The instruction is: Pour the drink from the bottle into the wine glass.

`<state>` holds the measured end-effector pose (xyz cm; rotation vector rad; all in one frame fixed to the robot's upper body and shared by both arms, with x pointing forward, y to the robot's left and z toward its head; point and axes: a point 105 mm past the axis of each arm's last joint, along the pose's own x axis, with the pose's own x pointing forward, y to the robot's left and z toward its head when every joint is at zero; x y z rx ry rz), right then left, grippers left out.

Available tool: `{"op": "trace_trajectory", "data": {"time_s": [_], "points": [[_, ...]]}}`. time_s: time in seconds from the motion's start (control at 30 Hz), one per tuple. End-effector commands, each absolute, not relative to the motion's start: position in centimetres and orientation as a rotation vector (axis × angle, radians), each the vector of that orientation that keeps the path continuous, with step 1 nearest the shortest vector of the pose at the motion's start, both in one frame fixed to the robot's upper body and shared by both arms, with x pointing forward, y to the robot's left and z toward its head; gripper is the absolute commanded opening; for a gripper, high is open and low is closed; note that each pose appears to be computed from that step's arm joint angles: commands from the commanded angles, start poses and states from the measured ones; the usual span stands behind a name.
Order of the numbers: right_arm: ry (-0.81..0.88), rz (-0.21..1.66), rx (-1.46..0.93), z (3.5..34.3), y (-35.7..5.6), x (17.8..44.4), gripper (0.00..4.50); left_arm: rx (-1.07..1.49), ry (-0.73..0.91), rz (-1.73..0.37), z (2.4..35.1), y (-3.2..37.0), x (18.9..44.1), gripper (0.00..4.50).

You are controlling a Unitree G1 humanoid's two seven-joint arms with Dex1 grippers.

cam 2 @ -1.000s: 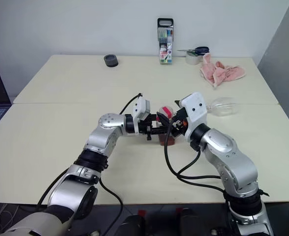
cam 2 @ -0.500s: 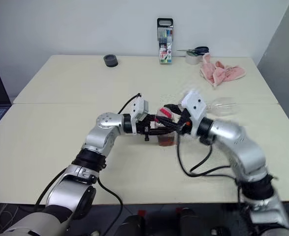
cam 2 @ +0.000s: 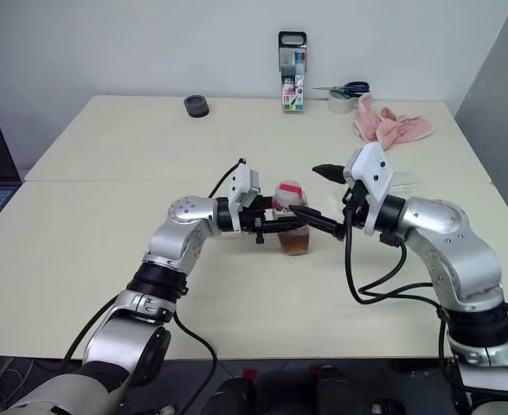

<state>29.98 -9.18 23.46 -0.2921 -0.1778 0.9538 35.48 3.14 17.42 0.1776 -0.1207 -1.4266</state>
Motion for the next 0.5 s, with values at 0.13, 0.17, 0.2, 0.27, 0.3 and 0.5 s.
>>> {"op": "trace_trajectory", "data": {"time_s": [0.13,0.17,0.2,0.27,0.3,0.5], "points": [[-0.285,0.611,-0.179,23.3,-6.9,29.6,4.22,0.196,-0.182,-1.477,19.4,2.2,35.5,1.78],[-0.291,0.576,-0.168,23.2,-6.8,29.8,4.22,0.198,-0.181,-1.484,19.4,2.0,35.5,1.78],[-0.292,0.555,-0.155,23.1,-6.5,30.0,4.22,0.201,-0.181,-1.490,19.4,1.9,35.5,1.78],[-0.296,0.519,-0.148,23.0,-6.0,30.3,4.22,0.207,-0.180,-1.500,19.5,1.7,35.5,1.78],[-0.297,0.510,-0.149,23.0,-5.9,30.4,4.22,0.208,-0.179,-1.503,19.5,1.7,35.6,1.78],[-0.330,0.426,-0.122,23.6,-6.3,30.9,4.22,0.216,-0.177,-1.506,19.4,1.7,35.7,1.78]]}}
